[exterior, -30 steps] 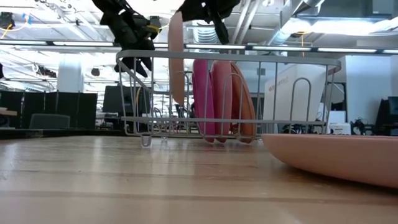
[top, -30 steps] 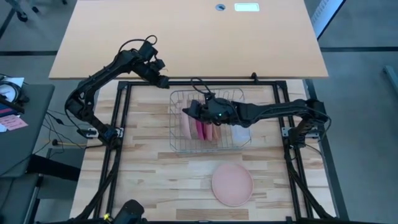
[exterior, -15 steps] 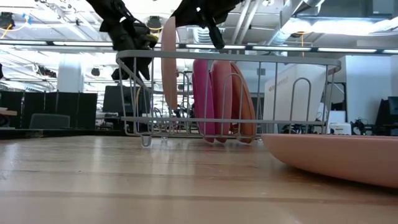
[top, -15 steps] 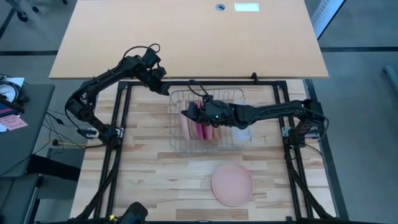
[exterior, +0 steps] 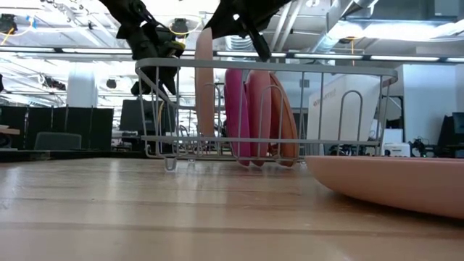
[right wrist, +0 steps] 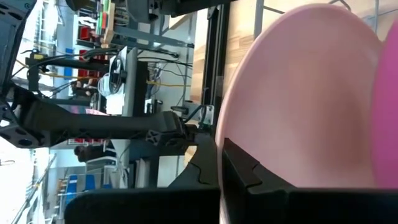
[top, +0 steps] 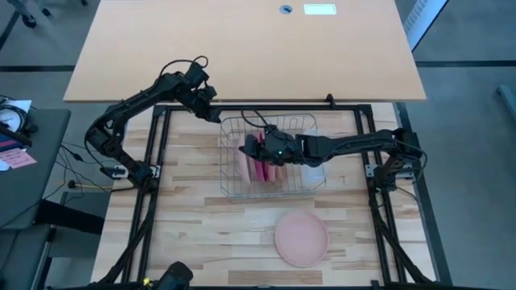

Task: Sort dishes
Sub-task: Put the top beige plate in the dish rack

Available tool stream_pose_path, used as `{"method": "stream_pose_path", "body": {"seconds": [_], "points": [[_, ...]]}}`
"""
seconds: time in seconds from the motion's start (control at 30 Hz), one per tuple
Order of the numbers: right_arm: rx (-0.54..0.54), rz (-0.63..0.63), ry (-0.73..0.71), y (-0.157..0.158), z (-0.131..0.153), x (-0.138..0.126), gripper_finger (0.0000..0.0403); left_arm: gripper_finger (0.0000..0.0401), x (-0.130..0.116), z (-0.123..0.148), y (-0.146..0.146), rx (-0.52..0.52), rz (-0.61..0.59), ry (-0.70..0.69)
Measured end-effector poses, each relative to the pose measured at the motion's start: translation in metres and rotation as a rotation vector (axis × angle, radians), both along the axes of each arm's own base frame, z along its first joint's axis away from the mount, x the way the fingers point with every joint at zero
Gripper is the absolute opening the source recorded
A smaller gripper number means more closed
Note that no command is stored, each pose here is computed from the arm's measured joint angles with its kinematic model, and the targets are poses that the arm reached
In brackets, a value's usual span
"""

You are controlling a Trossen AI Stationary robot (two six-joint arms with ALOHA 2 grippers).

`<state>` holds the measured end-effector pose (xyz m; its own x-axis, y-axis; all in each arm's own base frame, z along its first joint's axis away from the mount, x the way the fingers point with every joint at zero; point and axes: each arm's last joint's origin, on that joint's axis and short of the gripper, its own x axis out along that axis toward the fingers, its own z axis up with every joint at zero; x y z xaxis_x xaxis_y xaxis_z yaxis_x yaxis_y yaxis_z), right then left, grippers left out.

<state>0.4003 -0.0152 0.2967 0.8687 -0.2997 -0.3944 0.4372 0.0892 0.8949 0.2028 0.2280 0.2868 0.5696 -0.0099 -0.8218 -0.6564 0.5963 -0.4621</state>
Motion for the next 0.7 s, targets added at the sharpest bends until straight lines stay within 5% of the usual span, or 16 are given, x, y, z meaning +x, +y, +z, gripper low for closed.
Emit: {"method": "stream_pose_path", "body": {"seconds": [0.7], "points": [[-0.051,-0.031,0.079,-0.023,-0.007,-0.002,0.0,0.0132,0.001,0.0,0.0,0.005,-0.004,-0.004]]}}
